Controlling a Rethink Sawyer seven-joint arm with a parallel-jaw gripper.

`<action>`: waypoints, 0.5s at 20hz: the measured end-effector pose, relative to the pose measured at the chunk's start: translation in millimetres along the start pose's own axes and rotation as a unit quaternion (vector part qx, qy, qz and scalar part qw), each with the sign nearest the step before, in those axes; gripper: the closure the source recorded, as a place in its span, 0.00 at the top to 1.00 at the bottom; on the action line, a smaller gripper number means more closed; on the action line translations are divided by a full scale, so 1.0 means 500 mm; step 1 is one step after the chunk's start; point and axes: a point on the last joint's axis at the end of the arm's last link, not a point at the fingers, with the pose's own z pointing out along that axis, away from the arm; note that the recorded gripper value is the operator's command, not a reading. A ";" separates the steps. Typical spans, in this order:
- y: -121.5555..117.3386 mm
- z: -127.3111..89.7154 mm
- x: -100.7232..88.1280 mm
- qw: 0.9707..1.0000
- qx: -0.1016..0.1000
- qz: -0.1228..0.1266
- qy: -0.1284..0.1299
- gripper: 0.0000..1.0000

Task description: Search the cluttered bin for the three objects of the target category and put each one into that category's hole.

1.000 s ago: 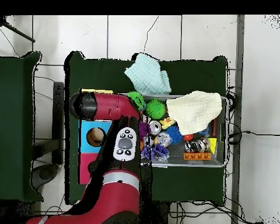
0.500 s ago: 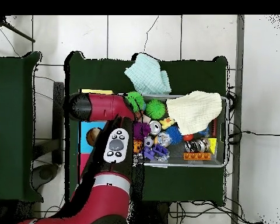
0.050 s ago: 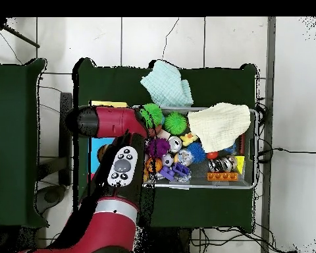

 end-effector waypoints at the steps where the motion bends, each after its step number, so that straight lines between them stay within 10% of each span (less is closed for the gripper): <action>1: 0.000 0.000 0.000 1.000 0.000 0.000 0.000 0.00; 10: 0.001 -0.002 0.003 1.000 0.006 0.004 -0.003 0.00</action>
